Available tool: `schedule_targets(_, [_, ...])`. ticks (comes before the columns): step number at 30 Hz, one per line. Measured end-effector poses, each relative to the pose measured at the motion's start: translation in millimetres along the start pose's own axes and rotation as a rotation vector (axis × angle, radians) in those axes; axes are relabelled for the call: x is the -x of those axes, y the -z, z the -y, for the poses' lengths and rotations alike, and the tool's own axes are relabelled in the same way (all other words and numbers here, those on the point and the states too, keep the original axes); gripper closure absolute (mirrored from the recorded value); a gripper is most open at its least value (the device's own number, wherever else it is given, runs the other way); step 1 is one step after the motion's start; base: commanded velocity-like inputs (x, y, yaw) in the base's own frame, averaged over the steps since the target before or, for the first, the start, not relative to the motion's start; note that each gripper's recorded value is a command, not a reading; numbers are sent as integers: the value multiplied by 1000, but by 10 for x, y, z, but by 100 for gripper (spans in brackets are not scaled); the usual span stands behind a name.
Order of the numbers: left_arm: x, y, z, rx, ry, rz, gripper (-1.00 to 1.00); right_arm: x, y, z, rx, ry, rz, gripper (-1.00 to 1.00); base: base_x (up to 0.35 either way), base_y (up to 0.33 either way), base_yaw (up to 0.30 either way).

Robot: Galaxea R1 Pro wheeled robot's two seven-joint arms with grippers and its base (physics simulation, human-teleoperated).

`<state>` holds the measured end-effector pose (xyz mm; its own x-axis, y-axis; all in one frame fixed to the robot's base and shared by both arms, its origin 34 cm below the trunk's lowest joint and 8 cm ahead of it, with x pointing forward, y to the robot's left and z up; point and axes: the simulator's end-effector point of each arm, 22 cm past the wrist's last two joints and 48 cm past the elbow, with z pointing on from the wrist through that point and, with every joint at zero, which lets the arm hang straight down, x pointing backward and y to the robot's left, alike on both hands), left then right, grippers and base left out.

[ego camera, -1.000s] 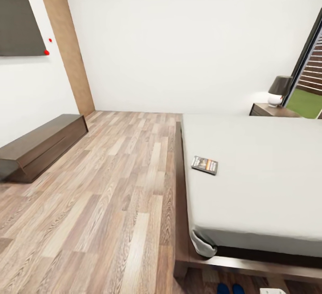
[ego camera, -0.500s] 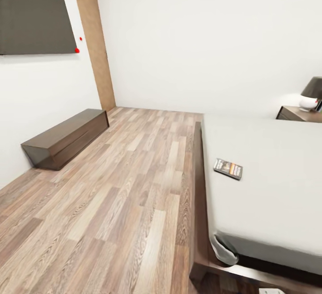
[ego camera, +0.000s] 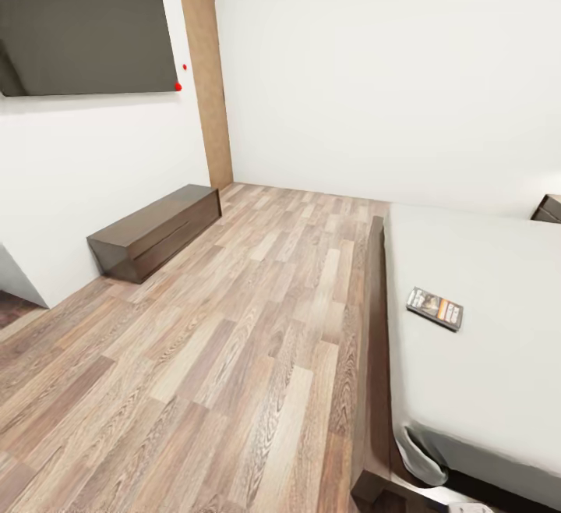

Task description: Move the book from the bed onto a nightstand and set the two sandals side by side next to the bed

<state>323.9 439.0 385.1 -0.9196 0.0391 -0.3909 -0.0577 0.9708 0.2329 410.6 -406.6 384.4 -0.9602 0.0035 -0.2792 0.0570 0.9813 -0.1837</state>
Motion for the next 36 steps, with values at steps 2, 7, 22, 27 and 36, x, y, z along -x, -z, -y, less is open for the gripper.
schedule_targets(2, [12,32,-3,-1,0,-2,-100,8,33,-13,3,2,-2,-100,0,2,263])
schedule_targets(7, [40,113,-2,-3,0,-7,-100,31,114,-23,6,6,-5,-100,0,1,263])
schedule_targets(22, [88,358,4,-12,-2,-28,-100,86,354,2,9,11,-17,-100,0,0,263])
schedule_targets(27, [114,436,0,-14,-3,-32,-100,103,432,15,9,12,-20,-100,0,0,263])
schedule_targets(36, [159,576,31,-23,-3,-38,-100,133,571,41,9,14,-26,-100,0,0,263])
